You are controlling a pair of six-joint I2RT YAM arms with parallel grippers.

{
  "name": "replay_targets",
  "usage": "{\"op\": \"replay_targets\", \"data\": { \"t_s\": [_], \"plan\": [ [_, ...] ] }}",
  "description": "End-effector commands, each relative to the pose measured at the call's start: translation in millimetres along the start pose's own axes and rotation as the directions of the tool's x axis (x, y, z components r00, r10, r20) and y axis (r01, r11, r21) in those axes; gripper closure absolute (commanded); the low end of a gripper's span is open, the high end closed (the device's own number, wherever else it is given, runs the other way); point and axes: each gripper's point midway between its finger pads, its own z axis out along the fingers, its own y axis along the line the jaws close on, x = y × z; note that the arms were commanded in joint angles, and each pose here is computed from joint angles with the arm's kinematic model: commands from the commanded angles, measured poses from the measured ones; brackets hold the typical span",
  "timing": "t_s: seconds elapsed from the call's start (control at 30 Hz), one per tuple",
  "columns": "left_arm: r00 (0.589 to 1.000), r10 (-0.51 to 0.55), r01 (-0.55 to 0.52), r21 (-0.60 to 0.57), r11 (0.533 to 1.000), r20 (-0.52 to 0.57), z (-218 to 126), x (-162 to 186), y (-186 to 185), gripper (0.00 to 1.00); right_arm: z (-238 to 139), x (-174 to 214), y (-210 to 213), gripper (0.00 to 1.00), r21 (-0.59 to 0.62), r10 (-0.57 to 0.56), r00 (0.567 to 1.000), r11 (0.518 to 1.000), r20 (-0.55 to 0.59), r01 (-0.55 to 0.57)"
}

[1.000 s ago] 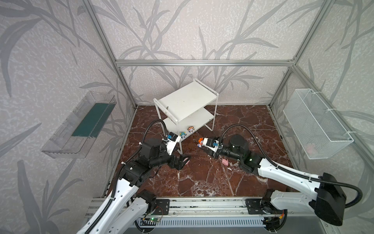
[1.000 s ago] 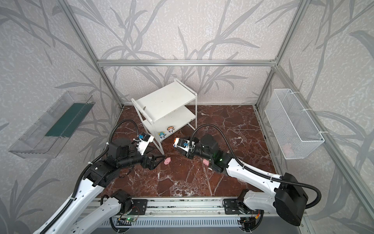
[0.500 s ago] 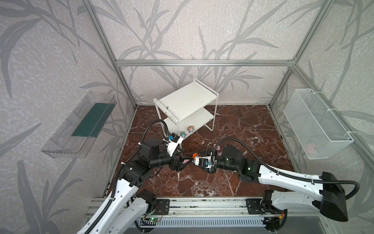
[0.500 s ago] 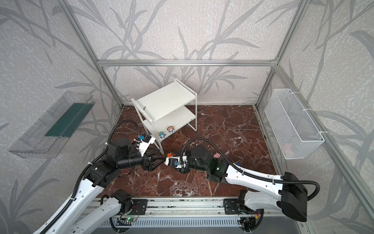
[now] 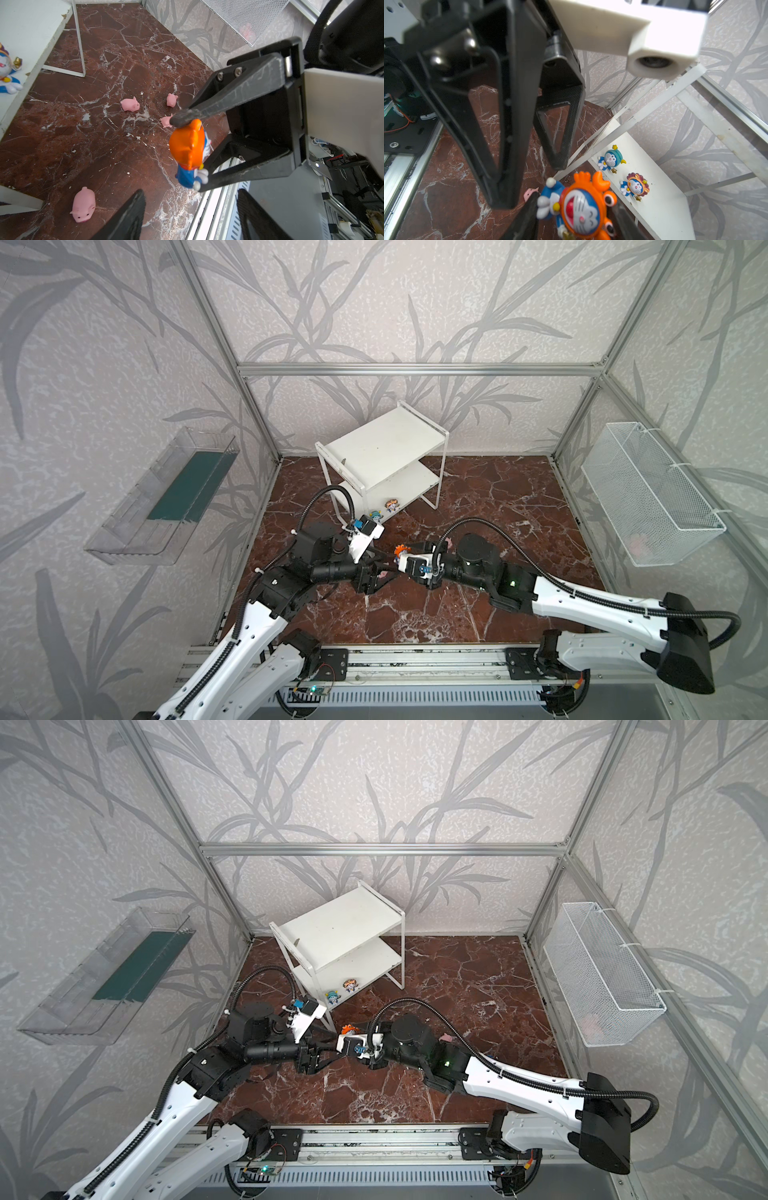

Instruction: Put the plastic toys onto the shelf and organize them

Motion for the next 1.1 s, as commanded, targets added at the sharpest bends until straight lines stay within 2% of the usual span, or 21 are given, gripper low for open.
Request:
{"op": "replay_targets", "data": {
  "t_s": [0.0,0.1,0.4,0.57,0.8,0.97,1.07],
  "plan": [
    [1.0,0.025,-0.025,0.006,1.0,0.0,0,-2,-2,0.39,-3,-18,-8,0.52,0.018,-0.009,0.999,1.0,0.039,0.008],
    [1.0,0.026,-0.026,-0.004,1.0,-0.004,0,-2,-1,0.52,-3,-19,-6,0.52,0.011,-0.013,0.999,1.0,0.045,0.013],
    [0.999,0.034,-0.034,-0.025,0.999,0.002,-2,-5,1,0.52,2,-19,-2,0.53,0.003,-0.04,0.999,0.999,0.033,0.04],
    [0.999,0.037,-0.037,-0.027,0.999,0.006,-2,-6,1,0.62,5,-20,1,0.52,-0.001,-0.06,0.998,0.998,0.026,0.06],
    [1.0,0.029,-0.029,-0.017,0.999,-0.002,-1,-5,1,0.68,9,-27,3,0.52,0.009,-0.09,0.996,0.996,0.028,0.09],
    [1.0,0.028,-0.028,-0.013,1.0,-0.003,0,-5,0,0.77,15,-34,7,0.53,0.037,-0.128,0.991,0.991,0.03,0.127],
    [1.0,0.023,-0.023,-0.012,1.0,-0.007,1,-4,1,0.77,17,-36,4,0.53,0.06,-0.124,0.992,0.991,0.026,0.122]
  ]
}}
